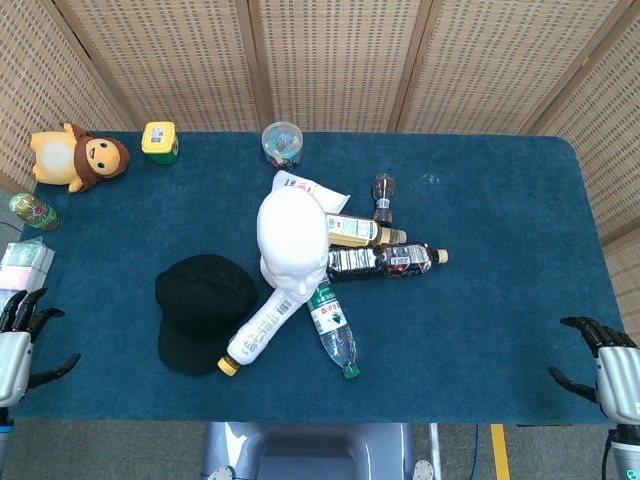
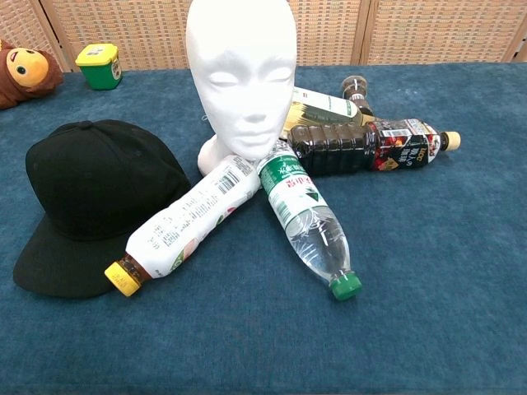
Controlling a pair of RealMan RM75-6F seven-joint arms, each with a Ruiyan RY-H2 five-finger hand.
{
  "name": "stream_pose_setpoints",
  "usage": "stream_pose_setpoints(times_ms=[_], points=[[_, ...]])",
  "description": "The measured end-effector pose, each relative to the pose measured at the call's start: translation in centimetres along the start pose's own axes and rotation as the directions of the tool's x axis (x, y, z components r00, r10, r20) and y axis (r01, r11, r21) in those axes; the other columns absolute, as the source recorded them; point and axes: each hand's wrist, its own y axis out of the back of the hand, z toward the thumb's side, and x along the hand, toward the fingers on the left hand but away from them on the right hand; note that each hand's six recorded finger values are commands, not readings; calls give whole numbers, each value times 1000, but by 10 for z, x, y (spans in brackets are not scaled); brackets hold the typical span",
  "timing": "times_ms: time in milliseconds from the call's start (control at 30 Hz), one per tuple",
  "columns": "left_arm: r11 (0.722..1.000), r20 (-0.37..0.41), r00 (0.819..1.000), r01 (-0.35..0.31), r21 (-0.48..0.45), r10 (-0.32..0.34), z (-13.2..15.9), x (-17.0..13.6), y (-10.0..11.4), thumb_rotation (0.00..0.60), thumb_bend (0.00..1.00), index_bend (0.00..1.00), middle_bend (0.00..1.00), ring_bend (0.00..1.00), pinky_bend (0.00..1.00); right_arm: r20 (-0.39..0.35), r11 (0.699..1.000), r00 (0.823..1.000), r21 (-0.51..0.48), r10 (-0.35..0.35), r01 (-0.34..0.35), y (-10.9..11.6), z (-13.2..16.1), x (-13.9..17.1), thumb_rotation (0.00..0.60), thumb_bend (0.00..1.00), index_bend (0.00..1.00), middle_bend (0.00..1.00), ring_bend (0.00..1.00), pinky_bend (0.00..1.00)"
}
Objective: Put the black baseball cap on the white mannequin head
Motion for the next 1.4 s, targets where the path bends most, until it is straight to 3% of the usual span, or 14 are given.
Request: stream_pose_setpoints(times_ms=[200, 367, 533, 700, 867, 1133, 1400], points=[[1000, 20, 1000, -12, 5, 12, 6, 0, 0, 600, 147, 452, 287, 196, 365, 4, 1000, 1000, 0, 0, 0, 0, -2, 1, 600, 115, 302, 356, 407, 423], [999, 50, 998, -27, 40, 25, 11, 1, 0, 600, 147, 582, 474, 348, 534, 4, 1000, 1000, -1, -5, 5, 2, -3, 1, 600, 115, 301, 357, 407, 423], [992, 107, 994, -44, 119, 31, 22, 2, -6, 600, 147, 650, 573, 424, 631, 4, 1000, 1000, -4, -5, 5, 1, -3, 2, 600, 115, 301, 357, 407, 423], [988, 180, 983, 1, 154, -29, 43, 3, -24, 600, 115, 661, 598, 437, 644, 8, 1000, 1000, -3, -16, 16, 5, -6, 4, 600, 114, 301, 357, 407, 423], [983, 257, 961, 55, 176, -100, 71, 2, -47, 600, 112, 662, 603, 438, 651, 17, 1000, 1000, -3, -20, 20, 7, -10, 6, 600, 114, 301, 357, 407, 423], [983, 309, 943, 72, 168, -122, 103, 2, -74, 600, 113, 661, 603, 438, 653, 24, 1000, 999, -5, -24, 24, 9, -13, 9, 600, 115, 301, 356, 407, 423], [981, 326, 936, 74, 177, -129, 126, 0, -99, 600, 112, 661, 603, 438, 653, 37, 1000, 999, -5, -23, 23, 8, -18, 11, 600, 114, 301, 356, 407, 423]])
